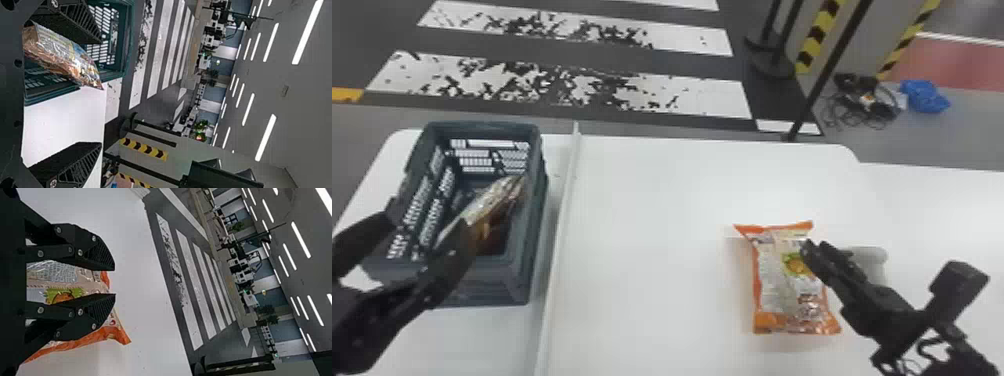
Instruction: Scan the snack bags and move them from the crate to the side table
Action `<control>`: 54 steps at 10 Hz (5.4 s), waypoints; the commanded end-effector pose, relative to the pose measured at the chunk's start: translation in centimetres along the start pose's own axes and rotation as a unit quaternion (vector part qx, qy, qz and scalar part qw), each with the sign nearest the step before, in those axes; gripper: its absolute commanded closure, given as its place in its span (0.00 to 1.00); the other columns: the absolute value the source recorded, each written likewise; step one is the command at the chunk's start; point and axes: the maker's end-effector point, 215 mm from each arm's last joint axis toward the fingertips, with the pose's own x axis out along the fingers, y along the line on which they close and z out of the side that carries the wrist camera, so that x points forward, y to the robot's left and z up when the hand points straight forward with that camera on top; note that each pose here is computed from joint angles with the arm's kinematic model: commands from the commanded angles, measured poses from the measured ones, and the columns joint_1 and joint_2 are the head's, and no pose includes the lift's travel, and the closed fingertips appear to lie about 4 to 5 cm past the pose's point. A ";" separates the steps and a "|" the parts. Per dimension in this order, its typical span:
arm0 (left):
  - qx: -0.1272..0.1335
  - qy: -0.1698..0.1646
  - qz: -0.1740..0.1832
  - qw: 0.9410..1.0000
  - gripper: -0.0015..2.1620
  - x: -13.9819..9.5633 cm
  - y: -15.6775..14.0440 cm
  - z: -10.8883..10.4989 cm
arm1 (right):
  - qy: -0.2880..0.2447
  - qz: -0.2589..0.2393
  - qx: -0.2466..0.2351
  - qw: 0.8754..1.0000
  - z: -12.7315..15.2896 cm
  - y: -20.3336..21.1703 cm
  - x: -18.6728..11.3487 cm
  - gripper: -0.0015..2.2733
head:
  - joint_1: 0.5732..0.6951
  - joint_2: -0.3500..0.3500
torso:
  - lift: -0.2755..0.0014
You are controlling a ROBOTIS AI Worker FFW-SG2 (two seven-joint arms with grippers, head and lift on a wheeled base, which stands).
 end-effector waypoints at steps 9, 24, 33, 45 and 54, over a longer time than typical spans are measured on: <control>0.035 -0.010 -0.010 0.999 0.03 0.7 -1.6 0.4 | 0.084 -0.067 -0.081 0.991 -1.7 -13.5 -4.1 0.03 | 1.00 0.00 | 0.68; 0.050 0.004 -0.019 0.999 0.03 0.0 -3.3 0.2 | 0.076 -0.070 -0.095 0.990 -4.4 -16.5 -2.3 0.99 | 1.00 0.00 | 0.68; 0.047 0.007 -0.023 0.999 0.03 0.3 -3.8 0.0 | -0.024 -0.066 -0.077 0.995 1.9 -7.2 -5.2 0.99 | 1.00 0.00 | 0.68; 0.052 0.008 -0.025 0.998 0.03 0.1 -4.0 0.1 | 0.029 -0.024 -0.080 0.996 -4.2 -2.1 -2.7 0.99 | 1.00 0.12 | 0.68; 0.054 0.008 -0.024 0.998 0.03 0.1 -4.0 0.2 | 0.015 -0.046 -0.070 0.996 -0.9 -5.4 -3.1 0.99 | 1.00 0.09 | 0.68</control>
